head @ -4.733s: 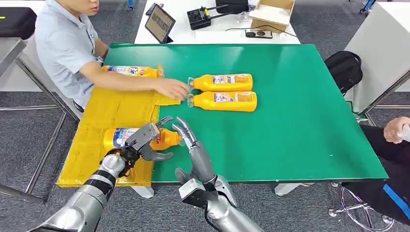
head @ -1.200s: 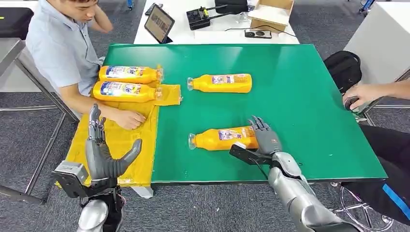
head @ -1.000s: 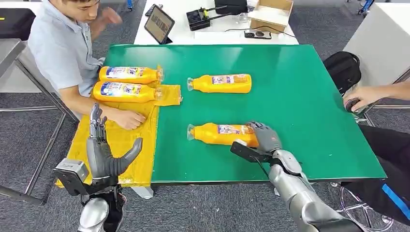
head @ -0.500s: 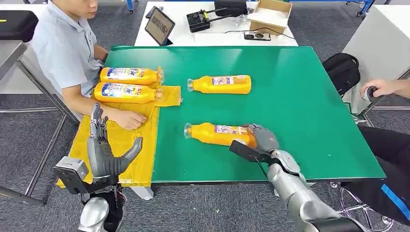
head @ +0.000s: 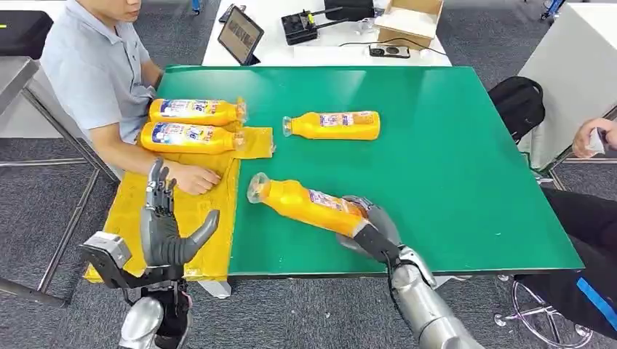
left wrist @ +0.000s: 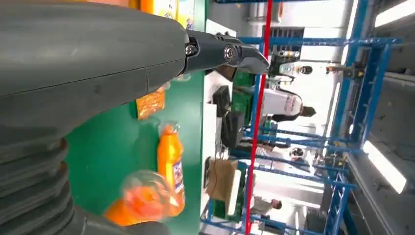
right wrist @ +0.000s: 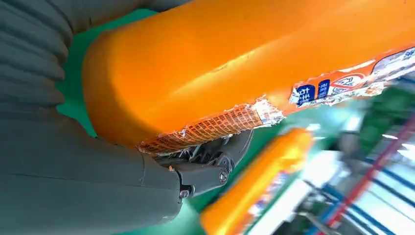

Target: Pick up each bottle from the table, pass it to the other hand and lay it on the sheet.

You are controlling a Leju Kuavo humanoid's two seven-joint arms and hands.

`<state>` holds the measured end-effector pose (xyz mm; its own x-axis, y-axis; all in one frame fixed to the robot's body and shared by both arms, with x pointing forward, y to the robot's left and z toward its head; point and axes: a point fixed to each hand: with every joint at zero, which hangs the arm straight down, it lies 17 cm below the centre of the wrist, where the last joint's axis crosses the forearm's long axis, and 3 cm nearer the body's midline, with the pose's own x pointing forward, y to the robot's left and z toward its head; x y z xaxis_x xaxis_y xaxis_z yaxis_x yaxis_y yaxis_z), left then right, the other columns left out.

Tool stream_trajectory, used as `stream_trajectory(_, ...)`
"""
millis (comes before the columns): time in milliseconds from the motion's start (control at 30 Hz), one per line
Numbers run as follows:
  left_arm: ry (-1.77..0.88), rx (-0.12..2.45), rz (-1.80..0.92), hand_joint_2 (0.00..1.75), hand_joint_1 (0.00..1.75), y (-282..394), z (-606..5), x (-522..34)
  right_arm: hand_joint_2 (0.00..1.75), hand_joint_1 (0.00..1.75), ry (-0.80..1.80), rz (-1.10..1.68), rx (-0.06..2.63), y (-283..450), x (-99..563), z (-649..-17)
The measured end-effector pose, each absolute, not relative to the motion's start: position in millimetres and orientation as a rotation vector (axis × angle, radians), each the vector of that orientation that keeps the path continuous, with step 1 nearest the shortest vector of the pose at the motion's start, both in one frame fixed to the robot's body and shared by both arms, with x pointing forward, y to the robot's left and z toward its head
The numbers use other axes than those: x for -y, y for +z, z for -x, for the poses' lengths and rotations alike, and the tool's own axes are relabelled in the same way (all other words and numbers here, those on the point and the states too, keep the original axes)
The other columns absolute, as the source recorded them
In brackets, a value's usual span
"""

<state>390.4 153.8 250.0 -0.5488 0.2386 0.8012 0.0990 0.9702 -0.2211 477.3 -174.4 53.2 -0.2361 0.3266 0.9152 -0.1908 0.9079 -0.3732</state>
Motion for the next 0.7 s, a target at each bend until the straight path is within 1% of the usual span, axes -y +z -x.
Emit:
stream_trajectory(133, 0.094, 2.057, 0.242, 1.75, 0.0, 226.9, -395.2, -134.2, 1.75, 1.75, 0.42, 0.062, 1.83, 78.5, 164.9, -470.2)
stream_trajectory(300, 0.028, 1.939, 0.411, 1.75, 0.0, 198.0, -384.2, -102.1, 1.75, 1.75, 0.352, 0.04, 1.917, 108.2, 160.3, -463.6)
stream_trajectory(600, 0.016, 1.895, 0.427, 1.75, 0.0, 183.2, -380.3, -95.6, 1.75, 1.75, 0.334, 0.04, 1.962, 124.6, 159.1, -459.1)
stream_trajectory(700, -0.01, 1.874, 0.472, 1.75, 0.0, 181.1, -376.8, -87.1, 1.75, 1.75, 0.296, 0.026, 1.974, 129.1, 161.0, -458.8)
